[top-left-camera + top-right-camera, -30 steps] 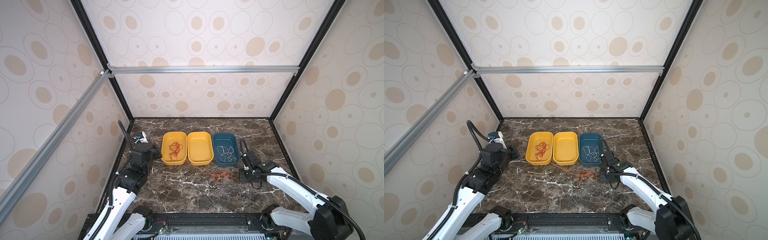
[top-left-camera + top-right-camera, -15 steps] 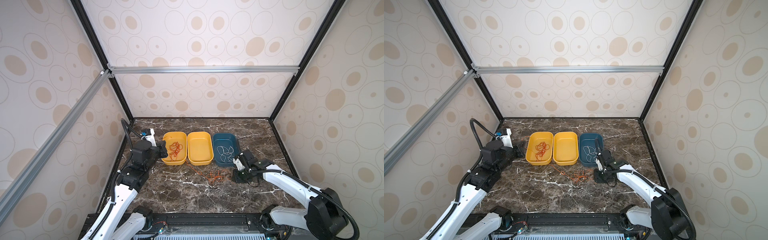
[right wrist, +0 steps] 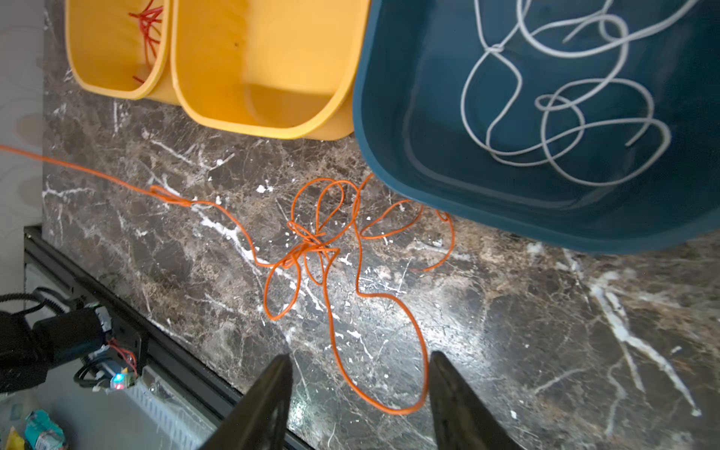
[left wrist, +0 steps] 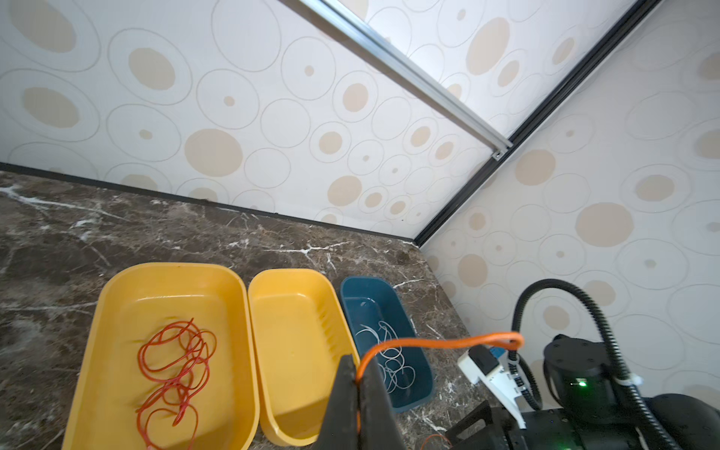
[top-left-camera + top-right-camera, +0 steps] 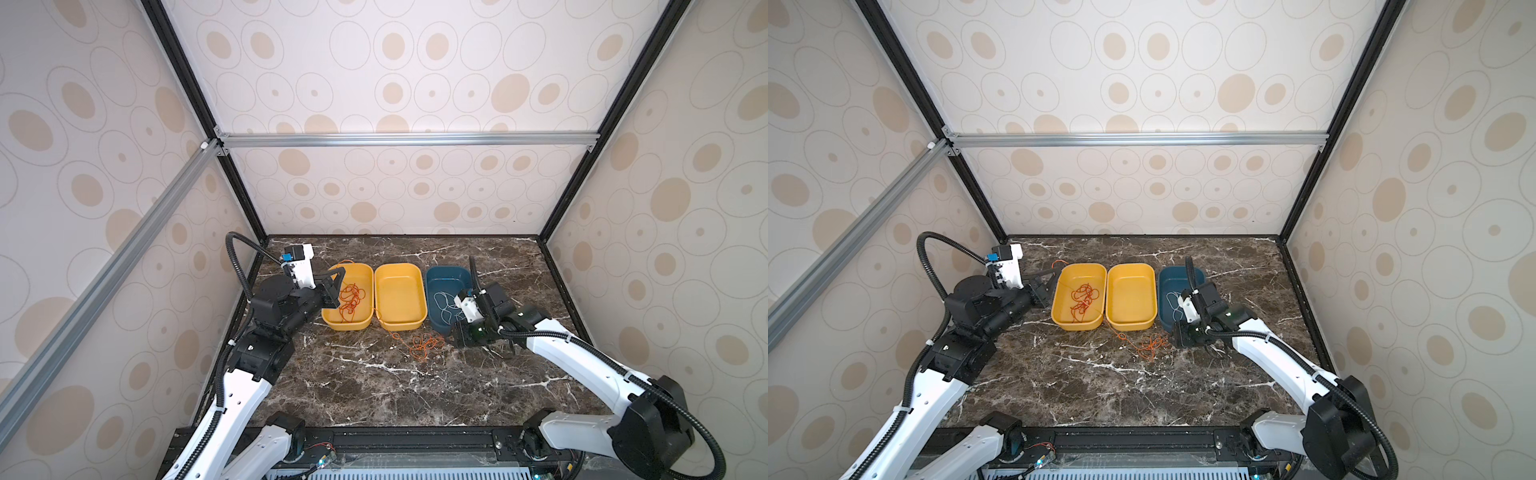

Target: Untangle the cables

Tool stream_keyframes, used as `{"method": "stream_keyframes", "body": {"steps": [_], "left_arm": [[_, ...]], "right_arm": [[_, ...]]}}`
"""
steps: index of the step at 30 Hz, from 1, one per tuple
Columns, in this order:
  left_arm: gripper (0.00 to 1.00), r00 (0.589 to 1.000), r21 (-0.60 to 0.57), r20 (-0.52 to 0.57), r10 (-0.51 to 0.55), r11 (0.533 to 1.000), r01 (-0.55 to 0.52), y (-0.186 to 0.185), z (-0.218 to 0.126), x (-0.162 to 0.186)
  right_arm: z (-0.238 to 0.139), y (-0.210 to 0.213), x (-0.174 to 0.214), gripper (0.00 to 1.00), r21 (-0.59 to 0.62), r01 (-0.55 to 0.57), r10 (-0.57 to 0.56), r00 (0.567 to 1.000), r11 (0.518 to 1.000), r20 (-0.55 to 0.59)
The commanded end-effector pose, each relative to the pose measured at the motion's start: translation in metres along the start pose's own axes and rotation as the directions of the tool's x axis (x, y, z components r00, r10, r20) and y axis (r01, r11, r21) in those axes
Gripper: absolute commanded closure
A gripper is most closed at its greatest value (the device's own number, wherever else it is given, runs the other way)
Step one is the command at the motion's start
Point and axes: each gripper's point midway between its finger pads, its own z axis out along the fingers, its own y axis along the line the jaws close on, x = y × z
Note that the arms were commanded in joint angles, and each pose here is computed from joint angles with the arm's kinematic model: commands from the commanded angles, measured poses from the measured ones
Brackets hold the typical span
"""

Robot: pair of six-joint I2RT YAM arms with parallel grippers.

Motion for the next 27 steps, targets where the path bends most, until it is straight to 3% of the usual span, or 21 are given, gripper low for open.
{"method": "stream_keyframes", "body": {"steps": [1, 8, 15, 20, 23, 27], "left_arm": [[1.0, 0.995, 0.099, 0.096, -0.002, 0.995, -0.008, -0.031, -0.012, -0.037], [1.0, 0.993, 0.001, 0.115, 0.016, 1.0, -0.017, -0.016, -0.013, -0.042], [1.0, 0.993, -0.2, 0.112, 0.042, 0.98, -0.018, 0.018, -0.021, -0.042], [1.0, 0.992, -0.256, 0.118, 0.042, 0.967, -0.01, 0.029, -0.025, -0.041], [1.0, 0.993, -0.239, 0.111, 0.037, 0.971, -0.009, 0.027, -0.023, -0.038], [1.0, 0.996, -0.193, 0.081, 0.027, 0.981, -0.011, 0.022, -0.015, -0.031]], "right_arm": [[0.001, -0.026, 0.013, 0.37, 0.15, -0.034, 0.042, 0.998, 0.988, -0.05], [0.018, -0.064, 0.045, 0.37, 0.276, -0.122, 0.154, 0.983, 0.953, -0.099], [0.017, -0.113, 0.063, 0.37, 0.413, -0.237, 0.29, 0.954, 0.88, -0.071], [0.015, -0.131, 0.067, 0.37, 0.431, -0.321, 0.366, 0.93, 0.843, -0.024], [0.015, -0.129, 0.066, 0.38, 0.404, -0.328, 0.369, 0.929, 0.854, -0.027], [0.017, -0.096, 0.046, 0.42, 0.217, -0.293, 0.304, 0.953, 0.931, -0.019]]}}
